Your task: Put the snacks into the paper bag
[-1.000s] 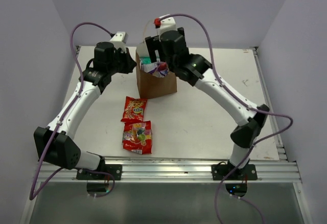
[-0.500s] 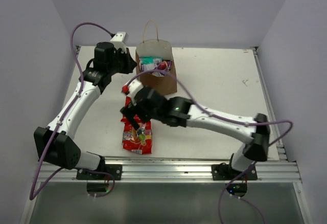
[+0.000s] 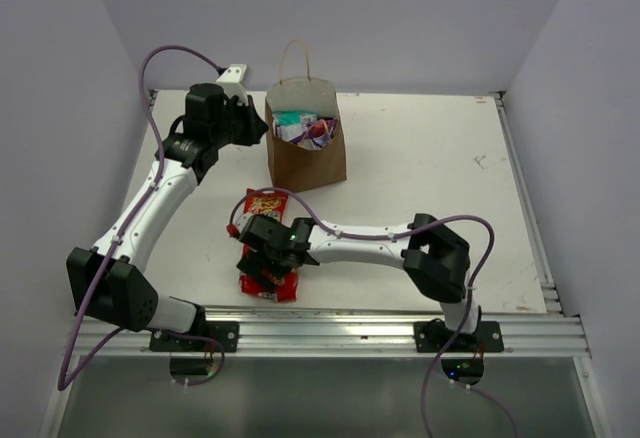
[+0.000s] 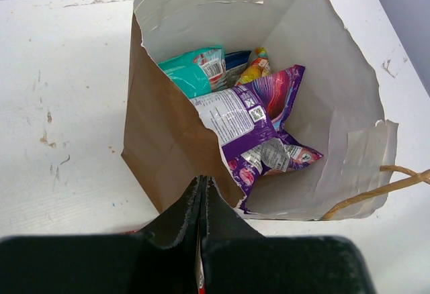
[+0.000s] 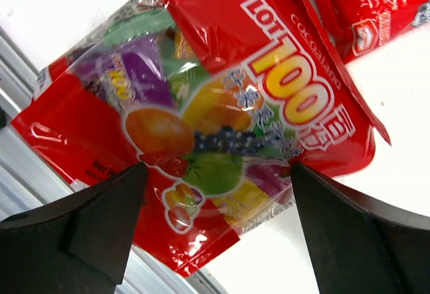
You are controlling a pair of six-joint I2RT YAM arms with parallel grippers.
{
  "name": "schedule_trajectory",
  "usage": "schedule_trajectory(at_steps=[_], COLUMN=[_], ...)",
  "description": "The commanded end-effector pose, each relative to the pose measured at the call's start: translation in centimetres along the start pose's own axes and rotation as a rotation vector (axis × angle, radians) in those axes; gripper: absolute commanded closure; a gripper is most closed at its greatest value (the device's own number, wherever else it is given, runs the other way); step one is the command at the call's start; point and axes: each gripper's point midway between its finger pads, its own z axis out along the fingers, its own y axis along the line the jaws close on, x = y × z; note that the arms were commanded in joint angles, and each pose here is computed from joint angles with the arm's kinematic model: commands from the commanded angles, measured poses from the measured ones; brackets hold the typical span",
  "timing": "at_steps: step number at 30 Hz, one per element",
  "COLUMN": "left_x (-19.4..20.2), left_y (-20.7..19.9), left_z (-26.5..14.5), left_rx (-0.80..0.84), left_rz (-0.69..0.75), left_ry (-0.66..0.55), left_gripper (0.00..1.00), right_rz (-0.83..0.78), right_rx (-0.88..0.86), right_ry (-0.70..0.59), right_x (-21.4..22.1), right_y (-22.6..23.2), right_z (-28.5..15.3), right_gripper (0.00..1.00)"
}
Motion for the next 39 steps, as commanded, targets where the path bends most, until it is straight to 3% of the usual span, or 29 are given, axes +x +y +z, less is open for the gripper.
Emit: schedule_trajectory(at_steps=[1,5,6,7,8,9,10,12,15,16,19,20,22,23,26,27,28,29,30,35,37,39], left_x=[-1.1,-1.4,-1.4,-1.4,-1.5,-1.6,-1.6,-1.6,-1.8,-1.8,-1.9,-1.9,-1.8,-1.8,-2.0,-2.1,-2.2,-2.1,-2.1,-2.3,-2.9,-3.7], left_y=[-0.3,-0.4,-0.3,-0.4,-0.4,-0.4,-0.3,-0.3,-0.5,-0.5,-0.5,-0.5,-0.4,-0.4,-0.4,-0.4,-0.4,-0.4,-0.3,-0.5,-0.7,-1.2], left_z=[-1.0,-1.3,-1.3,-1.4,-1.5,-1.5,-1.5,-1.6,-1.5,-1.5,-1.6,-1.7,-1.7,-1.7,-1.8,-1.8,-1.8,-1.9,-1.9,-1.9,-2.0,-2.3], left_rx=[0.014,0.013,0.010,0.010,0.009,0.009,0.007,0.007,0.014,0.016,0.015,0.012,0.010,0.010,0.009,0.008,0.007,0.003,0.001,0.008,0.012,0.028], left_rz=[0.014,0.018,0.017,0.020,0.020,0.022,0.021,0.023,0.021,0.021,0.024,0.024,0.023,0.023,0.027,0.029,0.030,0.031,0.031,0.025,0.023,0.018], left_ry=[-0.039,-0.048,-0.048,-0.050,-0.052,-0.054,-0.055,-0.056,-0.059,-0.060,-0.063,-0.064,-0.063,-0.063,-0.068,-0.068,-0.070,-0.066,-0.067,-0.067,-0.078,-0.095], left_gripper=[1.00,1.00,1.00,1.00,1.00,1.00,1.00,1.00,1.00,1.00,1.00,1.00,1.00,1.00,1.00,1.00,1.00,1.00,1.00,1.00,1.00,1.00], right_rz=[-0.031,-0.063,-0.071,-0.074,-0.070,-0.067,-0.056,-0.038,-0.012,0.015,0.049,0.082,0.085,0.107,0.139,0.193,0.165,0.187,0.275,0.339,0.312,0.294], right_rx=[-0.021,-0.018,-0.008,-0.001,0.009,0.008,0.027,0.093,0.196,0.198,0.283,0.274,0.349,0.344,0.438,0.460,0.513,0.575,0.579,0.695,0.700,0.721], right_ry=[0.075,0.168,0.197,0.209,0.232,0.237,0.240,0.214,0.118,-0.010,-0.133,-0.293,-0.349,-0.493,-0.626,-0.738,-0.676,-0.716,-0.875,-0.962,-0.950,-0.971], right_x=[1.8,4.4,5.3,5.7,6.8,7.2,7.6,7.7,4.0,-0.7,-5.5,-10.3,-11.9,-15.4,-15.9,-17.4,-16.8,-16.9,-18.1,-20.8,-22.8,-24.1], right_y=[0.1,-0.2,-0.4,-0.7,-0.9,-0.9,-1.3,-2.6,-4.8,-4.8,-6.7,-6.9,-8.8,-9.2,-12.5,-13.8,-14.6,-16.6,-17.9,-25.4,-26.5,-27.6], right_z=[2.6,4.9,5.5,5.6,5.7,5.4,5.1,3.8,-1.8,-5.9,-14.5,-20.0,-25.5,-29.9,-36.0,-38.0,-35.0,-35.9,-39.3,-38.5,-36.0,-36.3], right_gripper=[0.07,0.11,0.16,0.31,0.65,0.88,1.00,1.00,1.00,1.00,1.00,1.00,1.00,1.00,1.00,1.00,1.00,1.00,1.00,1.00,1.00,1.00])
